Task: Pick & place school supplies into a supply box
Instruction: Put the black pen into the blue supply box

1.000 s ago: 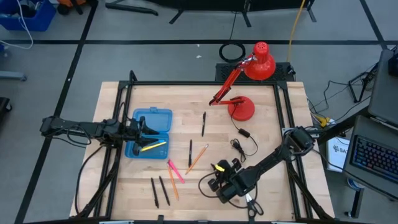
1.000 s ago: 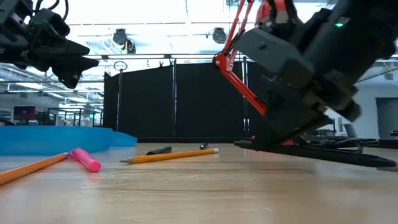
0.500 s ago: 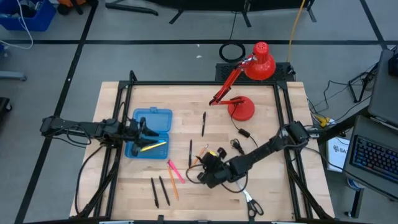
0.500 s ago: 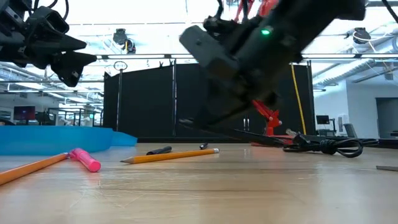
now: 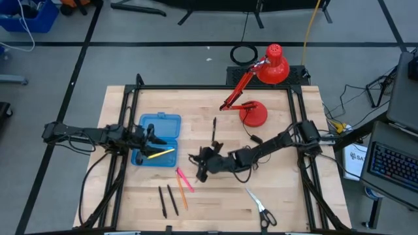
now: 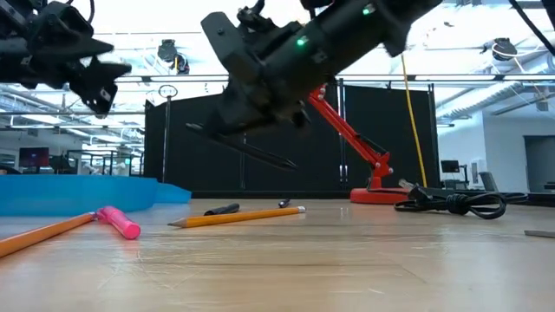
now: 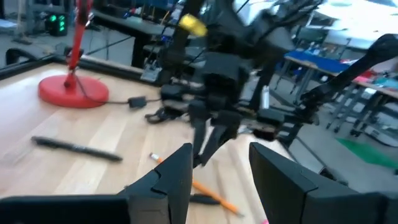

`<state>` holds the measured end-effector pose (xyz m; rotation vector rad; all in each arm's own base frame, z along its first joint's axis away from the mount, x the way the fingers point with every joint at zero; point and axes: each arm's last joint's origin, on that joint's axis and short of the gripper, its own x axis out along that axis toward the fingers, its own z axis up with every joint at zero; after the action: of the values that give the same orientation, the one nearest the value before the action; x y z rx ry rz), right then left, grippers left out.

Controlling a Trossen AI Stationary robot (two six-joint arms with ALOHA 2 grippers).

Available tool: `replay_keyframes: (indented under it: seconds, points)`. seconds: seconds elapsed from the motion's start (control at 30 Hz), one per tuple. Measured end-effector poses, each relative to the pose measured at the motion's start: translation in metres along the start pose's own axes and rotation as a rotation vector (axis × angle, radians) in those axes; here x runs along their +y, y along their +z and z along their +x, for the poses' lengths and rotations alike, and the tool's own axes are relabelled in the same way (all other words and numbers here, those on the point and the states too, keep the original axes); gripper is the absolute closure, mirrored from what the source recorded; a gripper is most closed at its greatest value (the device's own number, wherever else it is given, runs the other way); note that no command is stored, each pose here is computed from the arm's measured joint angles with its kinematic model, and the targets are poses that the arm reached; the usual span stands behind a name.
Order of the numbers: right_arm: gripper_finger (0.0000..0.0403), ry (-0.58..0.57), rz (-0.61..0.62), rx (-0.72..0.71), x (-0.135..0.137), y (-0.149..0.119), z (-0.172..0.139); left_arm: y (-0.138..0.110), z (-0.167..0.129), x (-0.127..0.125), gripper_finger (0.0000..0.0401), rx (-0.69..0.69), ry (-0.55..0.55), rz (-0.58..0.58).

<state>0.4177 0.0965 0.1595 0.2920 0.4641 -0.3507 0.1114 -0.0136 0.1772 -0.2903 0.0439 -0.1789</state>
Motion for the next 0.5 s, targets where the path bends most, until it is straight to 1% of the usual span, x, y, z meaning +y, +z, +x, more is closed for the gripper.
replay_keyframes:
  seconds: [0.17,0.27,0.4,0.5]
  points:
    - [0.0389,0.043,-0.02,-0.058,-0.011,0.015,0.008,0.008,-0.001,-0.006,0.024,-0.052,-0.155,0.038]
    - [0.0389,0.106,-0.016,-0.078,-0.017,0.024,0.013,0.011,-0.001,-0.009,0.024,-0.076,-0.225,0.047]
    - [0.0389,0.155,0.0,-0.086,-0.025,0.032,0.017,0.014,-0.003,-0.012,0.024,-0.091,-0.303,0.046]
    - [0.0389,0.205,0.005,-0.094,-0.029,0.035,0.021,0.014,-0.003,-0.013,0.024,-0.083,-0.332,0.049]
